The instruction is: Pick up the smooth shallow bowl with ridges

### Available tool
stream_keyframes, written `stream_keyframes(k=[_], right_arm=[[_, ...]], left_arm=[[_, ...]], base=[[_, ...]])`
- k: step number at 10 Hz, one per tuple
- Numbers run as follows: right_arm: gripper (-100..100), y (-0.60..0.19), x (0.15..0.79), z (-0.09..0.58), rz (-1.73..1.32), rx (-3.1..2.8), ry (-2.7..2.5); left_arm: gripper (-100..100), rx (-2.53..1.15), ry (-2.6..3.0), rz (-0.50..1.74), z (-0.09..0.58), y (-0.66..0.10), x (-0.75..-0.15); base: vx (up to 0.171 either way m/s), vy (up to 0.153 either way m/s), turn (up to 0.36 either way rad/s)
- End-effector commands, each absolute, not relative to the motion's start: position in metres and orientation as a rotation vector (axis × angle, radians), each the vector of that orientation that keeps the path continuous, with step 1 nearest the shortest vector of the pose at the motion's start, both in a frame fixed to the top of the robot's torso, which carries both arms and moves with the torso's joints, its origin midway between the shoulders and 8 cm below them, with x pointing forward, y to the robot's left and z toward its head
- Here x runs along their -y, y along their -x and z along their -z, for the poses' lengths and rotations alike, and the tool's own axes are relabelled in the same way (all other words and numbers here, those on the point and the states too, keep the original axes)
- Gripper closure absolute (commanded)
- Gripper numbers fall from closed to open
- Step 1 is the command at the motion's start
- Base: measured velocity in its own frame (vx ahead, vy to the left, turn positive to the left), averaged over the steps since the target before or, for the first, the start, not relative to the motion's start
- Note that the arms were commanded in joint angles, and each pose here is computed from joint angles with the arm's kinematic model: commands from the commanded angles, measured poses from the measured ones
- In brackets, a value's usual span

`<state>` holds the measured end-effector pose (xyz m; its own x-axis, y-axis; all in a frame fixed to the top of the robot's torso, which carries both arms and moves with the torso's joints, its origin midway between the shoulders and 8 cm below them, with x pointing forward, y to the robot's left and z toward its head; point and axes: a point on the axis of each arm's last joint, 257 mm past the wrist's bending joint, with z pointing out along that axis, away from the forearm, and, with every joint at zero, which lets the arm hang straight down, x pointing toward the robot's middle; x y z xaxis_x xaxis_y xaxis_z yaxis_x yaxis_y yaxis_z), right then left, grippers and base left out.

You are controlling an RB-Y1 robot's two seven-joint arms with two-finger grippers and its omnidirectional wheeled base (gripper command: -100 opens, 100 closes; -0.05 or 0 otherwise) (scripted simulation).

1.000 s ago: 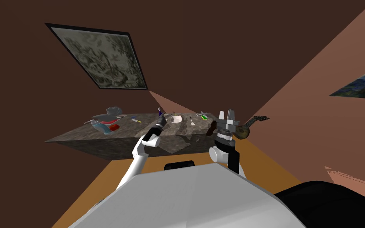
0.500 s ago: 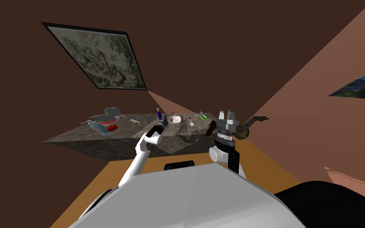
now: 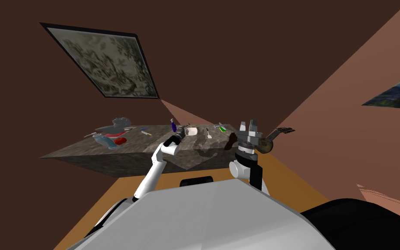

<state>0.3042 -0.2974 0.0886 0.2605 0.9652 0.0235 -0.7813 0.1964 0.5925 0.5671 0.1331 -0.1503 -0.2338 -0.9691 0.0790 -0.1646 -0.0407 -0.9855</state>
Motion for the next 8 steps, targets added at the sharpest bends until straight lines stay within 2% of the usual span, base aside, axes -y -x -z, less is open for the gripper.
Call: stream_keyframes(k=[1, 8], right_arm=[[0, -0.304, 0.297, -0.089, -1.268, -0.395, -0.555], [0, -0.304, 0.297, -0.089, -1.268, -0.395, -0.555]], left_arm=[[-100, -1.527, 1.283, 1.312, 0.164, -0.572, -0.132], [-100, -1.681, 1.399, 1.13, 0.213, -0.58, -0.139]], base=[[0.036, -0.041, 0.003], [0.043, -0.042, 0.005]])
